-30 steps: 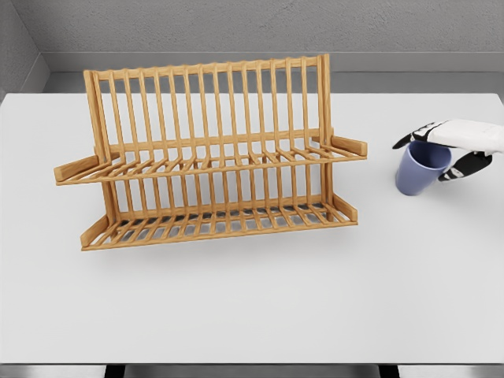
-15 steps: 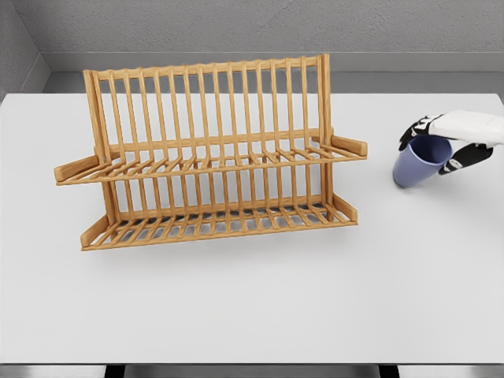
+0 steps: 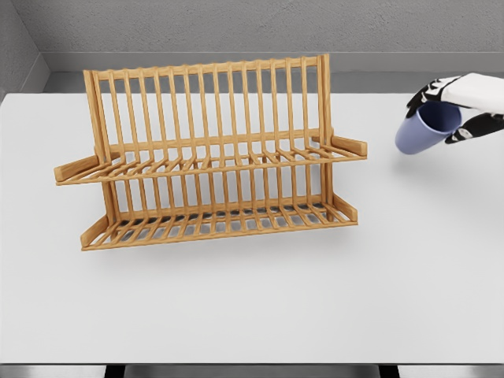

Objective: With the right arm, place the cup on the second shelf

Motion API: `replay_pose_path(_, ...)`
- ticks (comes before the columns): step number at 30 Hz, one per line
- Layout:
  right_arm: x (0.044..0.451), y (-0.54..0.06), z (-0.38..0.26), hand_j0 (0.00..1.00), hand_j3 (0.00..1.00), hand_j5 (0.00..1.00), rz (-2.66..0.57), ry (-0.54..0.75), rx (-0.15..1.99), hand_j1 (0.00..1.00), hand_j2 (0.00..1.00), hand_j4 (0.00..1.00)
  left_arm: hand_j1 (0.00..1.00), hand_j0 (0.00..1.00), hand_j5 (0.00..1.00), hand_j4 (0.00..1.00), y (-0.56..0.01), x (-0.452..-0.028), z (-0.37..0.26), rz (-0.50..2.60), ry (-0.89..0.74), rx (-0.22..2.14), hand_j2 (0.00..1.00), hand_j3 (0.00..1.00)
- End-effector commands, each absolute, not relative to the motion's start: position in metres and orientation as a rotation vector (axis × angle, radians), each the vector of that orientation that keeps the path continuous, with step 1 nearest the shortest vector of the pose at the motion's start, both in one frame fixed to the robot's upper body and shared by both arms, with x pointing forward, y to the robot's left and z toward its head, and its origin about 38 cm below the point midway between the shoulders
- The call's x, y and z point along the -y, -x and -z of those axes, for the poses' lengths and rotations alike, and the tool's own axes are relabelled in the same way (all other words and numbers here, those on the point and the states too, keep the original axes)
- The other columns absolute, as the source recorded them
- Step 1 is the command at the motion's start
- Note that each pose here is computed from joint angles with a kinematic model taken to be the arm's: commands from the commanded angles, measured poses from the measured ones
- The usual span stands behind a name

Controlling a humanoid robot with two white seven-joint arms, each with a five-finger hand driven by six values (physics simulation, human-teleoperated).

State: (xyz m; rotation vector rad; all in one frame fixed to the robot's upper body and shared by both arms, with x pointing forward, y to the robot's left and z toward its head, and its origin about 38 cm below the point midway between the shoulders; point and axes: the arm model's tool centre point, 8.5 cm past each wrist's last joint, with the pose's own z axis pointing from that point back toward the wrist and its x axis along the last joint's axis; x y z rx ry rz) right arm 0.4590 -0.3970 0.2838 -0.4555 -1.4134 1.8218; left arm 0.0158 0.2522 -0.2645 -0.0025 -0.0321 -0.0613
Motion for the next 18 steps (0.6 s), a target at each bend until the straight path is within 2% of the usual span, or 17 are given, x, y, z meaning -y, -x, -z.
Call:
replay_pose_path(1, 0.397, -0.458, -0.297, 0.65, 0.65, 0.65, -1.808, 0.481, 1.453, 0.65, 0.65, 0.65, 1.0, 1.0, 1.0, 1.0, -0.016, -0.252, 0.265, 0.061, 0.003, 0.031, 1.0, 1.0)
replay_pose_path(7, 0.386, -0.457, -0.314, 0.65, 0.65, 0.65, -1.831, 0.501, 1.505, 0.65, 0.65, 0.65, 1.0, 1.0, 1.0, 1.0, -0.016, -0.252, 0.265, 0.061, 0.003, 0.031, 1.0, 1.0)
replay_pose_path(18, 0.326, -0.431, -0.342, 0.63, 0.63, 0.63, -2.014, 0.487, 1.642, 0.63, 0.63, 0.63, 1.0, 1.0, 1.0, 1.0, -0.016, -0.252, 0.265, 0.061, 0.003, 0.031, 1.0, 1.0)
